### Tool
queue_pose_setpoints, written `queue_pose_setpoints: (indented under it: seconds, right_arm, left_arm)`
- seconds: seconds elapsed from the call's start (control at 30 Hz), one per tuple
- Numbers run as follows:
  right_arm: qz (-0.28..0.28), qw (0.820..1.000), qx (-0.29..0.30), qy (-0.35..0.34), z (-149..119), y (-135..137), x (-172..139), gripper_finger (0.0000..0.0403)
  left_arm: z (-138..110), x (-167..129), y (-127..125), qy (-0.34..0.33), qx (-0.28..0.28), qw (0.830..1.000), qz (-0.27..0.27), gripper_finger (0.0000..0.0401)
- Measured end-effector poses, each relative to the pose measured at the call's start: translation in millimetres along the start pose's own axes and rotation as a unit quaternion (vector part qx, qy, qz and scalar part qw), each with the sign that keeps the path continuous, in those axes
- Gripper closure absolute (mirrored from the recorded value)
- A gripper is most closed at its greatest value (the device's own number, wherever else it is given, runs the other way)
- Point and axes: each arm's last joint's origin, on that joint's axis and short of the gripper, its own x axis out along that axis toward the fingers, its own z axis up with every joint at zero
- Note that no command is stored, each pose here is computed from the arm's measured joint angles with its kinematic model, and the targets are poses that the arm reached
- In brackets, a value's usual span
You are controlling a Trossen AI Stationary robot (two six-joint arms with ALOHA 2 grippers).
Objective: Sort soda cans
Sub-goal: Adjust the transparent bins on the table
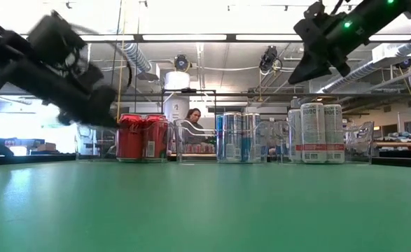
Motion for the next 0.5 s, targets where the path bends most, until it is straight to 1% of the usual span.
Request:
queue_pose_setpoints:
  seconds: [0.07,0.13,0.2,0.27,0.37,0.43,0.5]
  right_arm:
    - [0.006,1.0,-0.005,-0.009,1,4,3,0.0402]
    - [0.012,1.0,-0.009,-0.02,3,7,5,0.0402]
    - [0.018,0.999,-0.007,-0.032,5,10,5,0.0402]
    - [0.023,0.999,-0.007,-0.042,8,11,5,0.0402]
    - [0.028,0.998,-0.007,-0.054,10,12,5,0.0402]
    - [0.029,0.998,-0.009,-0.056,11,12,5,0.0402]
    - [0.028,0.998,-0.012,-0.056,11,12,5,0.0402]
  left_arm:
    - [8,-6,-13,-0.037,-0.011,0.997,-0.067,0.0399]
    - [18,-13,-24,-0.079,-0.017,0.988,-0.131,0.0399]
    - [24,-16,-32,-0.108,-0.001,0.979,-0.172,0.0399]
    - [28,-14,-41,-0.114,0.022,0.973,-0.198,0.04]
    - [33,-7,-57,-0.107,0.062,0.964,-0.236,0.04]
    - [37,2,-71,-0.102,0.088,0.962,-0.237,0.04]
    - [40,13,-84,-0.099,0.113,0.964,-0.218,0.04]
